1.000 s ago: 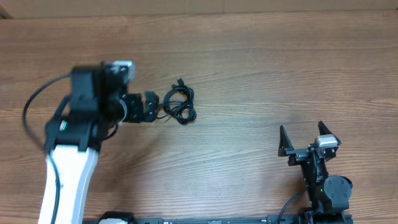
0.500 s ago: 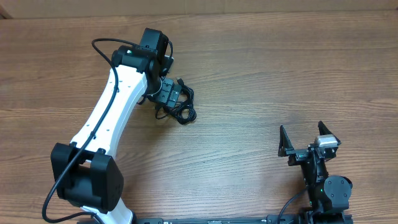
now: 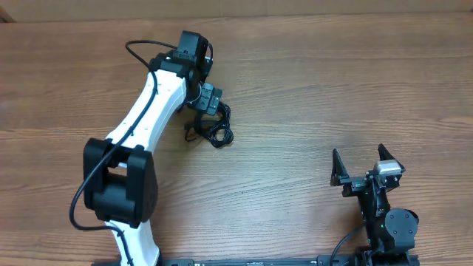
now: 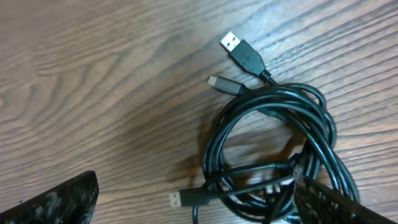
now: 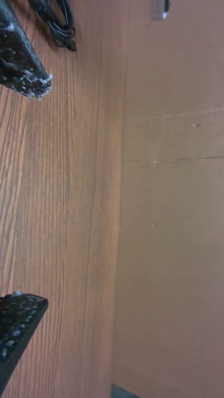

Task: Untangle cables
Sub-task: 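Reach the left gripper forward and grasp the black cable bundle, then lift the cable bundle with the left gripper toward the right gripper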

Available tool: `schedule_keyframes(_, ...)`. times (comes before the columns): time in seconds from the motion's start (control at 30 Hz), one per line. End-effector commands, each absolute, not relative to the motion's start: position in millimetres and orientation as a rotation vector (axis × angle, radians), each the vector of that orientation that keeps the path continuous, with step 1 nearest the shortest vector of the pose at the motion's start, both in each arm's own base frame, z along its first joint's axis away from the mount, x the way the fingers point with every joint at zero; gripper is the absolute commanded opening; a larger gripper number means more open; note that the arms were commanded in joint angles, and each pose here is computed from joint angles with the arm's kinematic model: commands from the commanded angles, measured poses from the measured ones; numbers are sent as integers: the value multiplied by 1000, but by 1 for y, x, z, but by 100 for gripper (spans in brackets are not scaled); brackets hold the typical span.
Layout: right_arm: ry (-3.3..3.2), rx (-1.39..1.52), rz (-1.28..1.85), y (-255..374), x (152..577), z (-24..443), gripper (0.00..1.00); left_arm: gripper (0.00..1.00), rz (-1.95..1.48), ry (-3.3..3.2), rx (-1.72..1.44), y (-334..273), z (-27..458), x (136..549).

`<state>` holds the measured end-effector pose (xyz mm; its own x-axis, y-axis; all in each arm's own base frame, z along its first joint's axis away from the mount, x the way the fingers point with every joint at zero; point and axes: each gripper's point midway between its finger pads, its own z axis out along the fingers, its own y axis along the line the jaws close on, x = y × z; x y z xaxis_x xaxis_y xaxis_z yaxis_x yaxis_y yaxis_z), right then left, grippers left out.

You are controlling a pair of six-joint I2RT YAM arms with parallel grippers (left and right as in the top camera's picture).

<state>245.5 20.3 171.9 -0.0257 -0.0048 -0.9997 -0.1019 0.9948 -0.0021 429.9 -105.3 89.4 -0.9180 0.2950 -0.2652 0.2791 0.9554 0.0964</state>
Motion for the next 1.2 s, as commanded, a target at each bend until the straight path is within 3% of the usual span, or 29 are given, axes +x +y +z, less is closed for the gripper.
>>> schedule_keyframes(0.0, 1596, -67, 72, 18, 246, 169, 100, 100, 55, 2854, 469, -113, 73, 434)
schedule_keyframes(0.33, 1595, -67, 72, 18, 246, 169, 100, 100, 88, 3020, 504, -110, -2, 422)
schedule_keyframes(0.5, 1596, -67, 72, 18, 246, 169, 100, 97, 93, 3042, 509, -109, -13, 420)
schedule_keyframes(0.53, 1595, -67, 72, 18, 246, 169, 100, 69, 93, 3042, 509, -109, -13, 420)
schedule_keyframes(0.57, 1596, -67, 72, 18, 246, 169, 100, 6, 94, 3044, 509, -109, -13, 419)
schedule_keyframes(0.83, 1595, -67, 72, 18, 246, 169, 100, 4, 69, 2959, 486, -112, 32, 427)
schedule_keyframes(1.0, 1595, -67, 72, 18, 246, 169, 100, 4, 7, 2678, 437, -124, 143, 439)
schedule_keyframes(1.17, 1595, -67, 72, 18, 246, 169, 100, 4, -35, 2389, 513, -141, 251, 420)
